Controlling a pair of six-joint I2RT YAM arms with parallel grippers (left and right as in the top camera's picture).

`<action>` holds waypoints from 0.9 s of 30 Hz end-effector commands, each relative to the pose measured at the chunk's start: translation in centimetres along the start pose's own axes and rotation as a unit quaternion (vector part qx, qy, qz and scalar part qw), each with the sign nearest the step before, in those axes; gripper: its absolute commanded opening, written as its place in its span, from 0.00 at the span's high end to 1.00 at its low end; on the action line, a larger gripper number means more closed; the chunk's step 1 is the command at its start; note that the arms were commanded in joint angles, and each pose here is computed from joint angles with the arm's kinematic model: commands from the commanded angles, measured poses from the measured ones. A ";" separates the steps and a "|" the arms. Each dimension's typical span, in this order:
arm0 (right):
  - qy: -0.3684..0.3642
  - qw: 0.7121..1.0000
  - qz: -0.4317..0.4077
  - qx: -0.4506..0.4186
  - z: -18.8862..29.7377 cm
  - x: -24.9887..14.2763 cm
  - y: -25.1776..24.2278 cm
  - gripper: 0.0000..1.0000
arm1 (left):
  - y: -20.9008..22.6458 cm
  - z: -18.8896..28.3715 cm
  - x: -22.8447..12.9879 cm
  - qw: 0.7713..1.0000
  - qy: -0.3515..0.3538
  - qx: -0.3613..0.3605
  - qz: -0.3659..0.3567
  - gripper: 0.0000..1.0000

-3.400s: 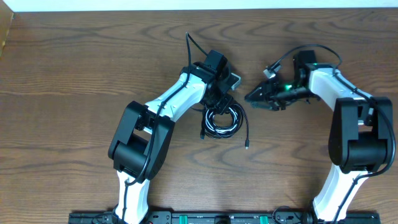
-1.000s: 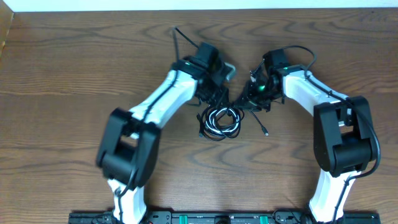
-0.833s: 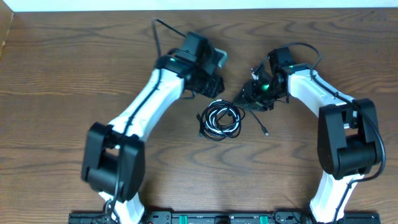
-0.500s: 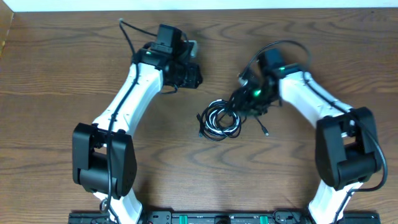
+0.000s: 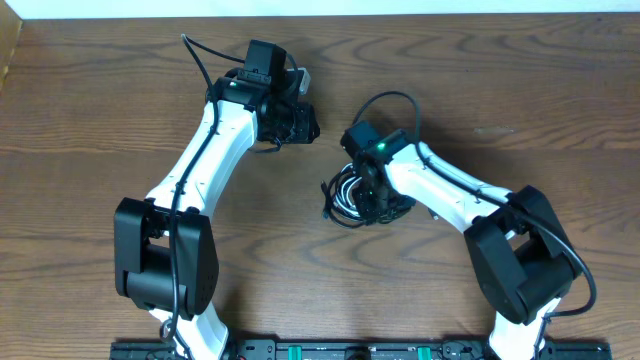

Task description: Untangle cables

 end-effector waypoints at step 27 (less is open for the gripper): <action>-0.051 0.981 0.134 -0.133 8.0 7.4 -8.3 0.39 | 0.8 -0.5 0.0 0.999 -0.002 0.020 0.045 0.50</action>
Point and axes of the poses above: each gripper's point midway between its finger pads, its own z axis back along the fingers, its own y axis along the line the jaws close on, x = y × z, the point moved 4 cm from there along z, back along the fingers, and after that the axes turned 6 degrees about z, right-handed, at the moved point
